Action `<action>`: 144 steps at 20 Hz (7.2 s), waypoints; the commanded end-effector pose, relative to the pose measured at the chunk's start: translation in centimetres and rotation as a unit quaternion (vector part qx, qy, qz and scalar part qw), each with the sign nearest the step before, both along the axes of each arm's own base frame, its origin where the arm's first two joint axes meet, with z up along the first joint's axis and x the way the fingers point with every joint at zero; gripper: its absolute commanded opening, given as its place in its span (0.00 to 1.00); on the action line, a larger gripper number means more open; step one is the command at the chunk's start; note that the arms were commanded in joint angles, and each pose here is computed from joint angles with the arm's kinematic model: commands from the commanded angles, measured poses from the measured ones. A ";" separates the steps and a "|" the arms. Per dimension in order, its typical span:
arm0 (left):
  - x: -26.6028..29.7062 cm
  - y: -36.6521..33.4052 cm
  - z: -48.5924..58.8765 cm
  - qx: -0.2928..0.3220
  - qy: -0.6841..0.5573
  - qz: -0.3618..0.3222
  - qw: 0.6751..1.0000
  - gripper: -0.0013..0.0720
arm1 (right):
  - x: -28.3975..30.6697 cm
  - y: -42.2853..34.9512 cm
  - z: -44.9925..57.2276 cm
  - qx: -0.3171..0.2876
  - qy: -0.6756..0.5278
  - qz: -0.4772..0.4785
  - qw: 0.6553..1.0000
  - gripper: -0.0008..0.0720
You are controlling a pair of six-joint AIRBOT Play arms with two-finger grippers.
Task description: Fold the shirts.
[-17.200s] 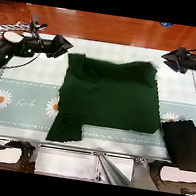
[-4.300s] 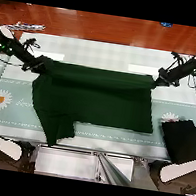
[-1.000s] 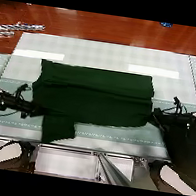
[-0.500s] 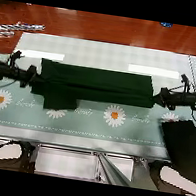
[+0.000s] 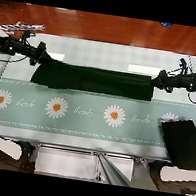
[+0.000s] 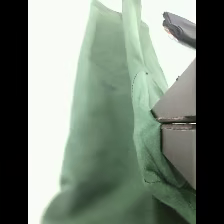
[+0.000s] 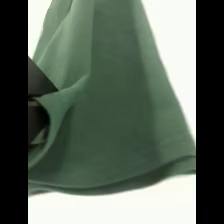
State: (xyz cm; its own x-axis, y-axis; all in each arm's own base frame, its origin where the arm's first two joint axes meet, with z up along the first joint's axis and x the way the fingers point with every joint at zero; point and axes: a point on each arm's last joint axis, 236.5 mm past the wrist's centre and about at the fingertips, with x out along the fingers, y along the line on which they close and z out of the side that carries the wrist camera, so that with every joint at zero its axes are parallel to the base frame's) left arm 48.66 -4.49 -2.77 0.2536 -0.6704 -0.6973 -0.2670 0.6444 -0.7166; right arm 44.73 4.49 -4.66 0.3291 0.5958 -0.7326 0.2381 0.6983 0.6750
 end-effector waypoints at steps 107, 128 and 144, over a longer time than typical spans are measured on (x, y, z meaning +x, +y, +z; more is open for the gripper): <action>-18.9 -2.0 21.9 0.174 -0.355 0.070 0.916 0.05 | -4.7 5.6 19.4 -0.179 -0.130 0.137 0.966 0.58; -24.5 -7.2 7.6 0.124 -0.187 -0.040 0.974 0.05 | -13.6 17.5 -5.4 0.063 0.092 -0.002 0.994 0.57; -24.5 -7.2 7.7 0.124 -0.188 -0.039 0.974 0.05 | 1.0 16.6 20.1 -0.102 -0.166 0.176 0.965 0.04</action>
State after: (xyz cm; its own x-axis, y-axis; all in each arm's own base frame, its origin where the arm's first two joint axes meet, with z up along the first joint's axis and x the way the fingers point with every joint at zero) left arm 24.21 -11.67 4.89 0.4772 -0.5207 -0.7079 0.0408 0.8178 -0.5740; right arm 44.50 25.93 11.09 0.3004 0.6737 -0.6752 -0.2550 0.7388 0.6238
